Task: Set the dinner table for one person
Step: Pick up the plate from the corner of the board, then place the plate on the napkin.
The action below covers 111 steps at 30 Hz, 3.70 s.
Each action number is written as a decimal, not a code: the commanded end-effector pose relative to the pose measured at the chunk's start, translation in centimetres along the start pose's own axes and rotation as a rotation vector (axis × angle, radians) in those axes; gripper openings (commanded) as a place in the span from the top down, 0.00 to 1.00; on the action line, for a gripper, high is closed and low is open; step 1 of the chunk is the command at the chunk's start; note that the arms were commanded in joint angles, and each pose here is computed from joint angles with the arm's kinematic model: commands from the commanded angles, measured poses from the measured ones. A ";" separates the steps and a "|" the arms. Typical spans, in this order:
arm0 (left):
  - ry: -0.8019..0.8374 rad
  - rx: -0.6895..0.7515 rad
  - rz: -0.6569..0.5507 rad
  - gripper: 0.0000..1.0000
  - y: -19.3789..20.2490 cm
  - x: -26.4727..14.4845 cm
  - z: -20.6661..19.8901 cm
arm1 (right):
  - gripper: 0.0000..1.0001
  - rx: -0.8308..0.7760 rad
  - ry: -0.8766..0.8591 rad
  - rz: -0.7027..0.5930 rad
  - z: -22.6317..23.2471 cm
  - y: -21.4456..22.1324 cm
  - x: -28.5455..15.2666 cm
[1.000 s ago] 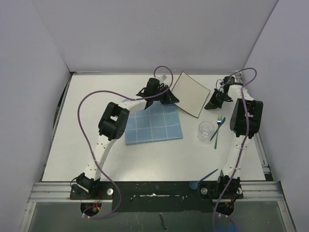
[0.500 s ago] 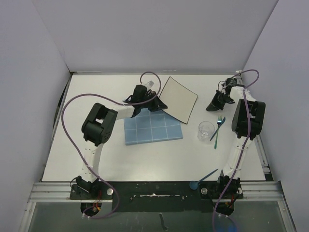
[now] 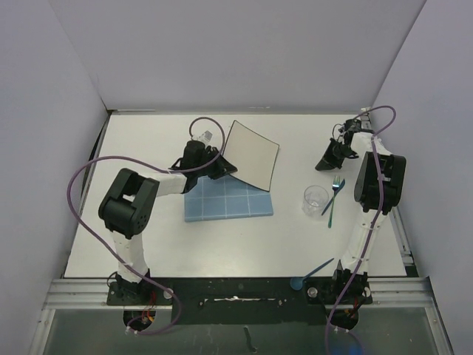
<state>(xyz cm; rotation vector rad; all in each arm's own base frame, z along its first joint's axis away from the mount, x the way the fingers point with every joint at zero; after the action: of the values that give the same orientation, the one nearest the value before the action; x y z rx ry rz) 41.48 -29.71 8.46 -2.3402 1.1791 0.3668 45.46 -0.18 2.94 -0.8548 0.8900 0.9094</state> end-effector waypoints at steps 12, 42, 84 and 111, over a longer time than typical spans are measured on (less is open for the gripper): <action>0.290 0.119 -0.211 1.00 -0.7 -8.8 -8.8 | 1.00 -0.090 0.026 -0.052 3.3 0.6 -2.4; 0.558 -0.094 -0.379 1.00 -2.2 -13.7 -7.7 | 1.00 -0.158 0.076 -0.030 4.9 2.5 -2.6; 0.415 -0.223 -0.270 1.00 2.5 -10.6 1.0 | 1.00 -0.171 0.124 0.017 5.3 4.7 -0.3; 0.355 -0.212 -0.242 0.91 3.7 -11.4 3.4 | 1.00 -0.183 0.127 0.022 5.6 5.0 0.0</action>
<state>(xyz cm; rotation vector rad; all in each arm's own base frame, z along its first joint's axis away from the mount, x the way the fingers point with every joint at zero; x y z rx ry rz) 30.93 -21.67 4.23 -2.7784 1.0246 0.3597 41.92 6.56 2.80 -1.0334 0.9651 1.0059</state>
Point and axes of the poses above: each gripper's point midway between its finger pads, its own x axis out along the fingers, its own z axis along the line the jaws close on, y = z × x, the point moved 1 cm from there along -x, back along the fingers, and after that the axes turned 8 degrees about -x, right-handed, at the moved point
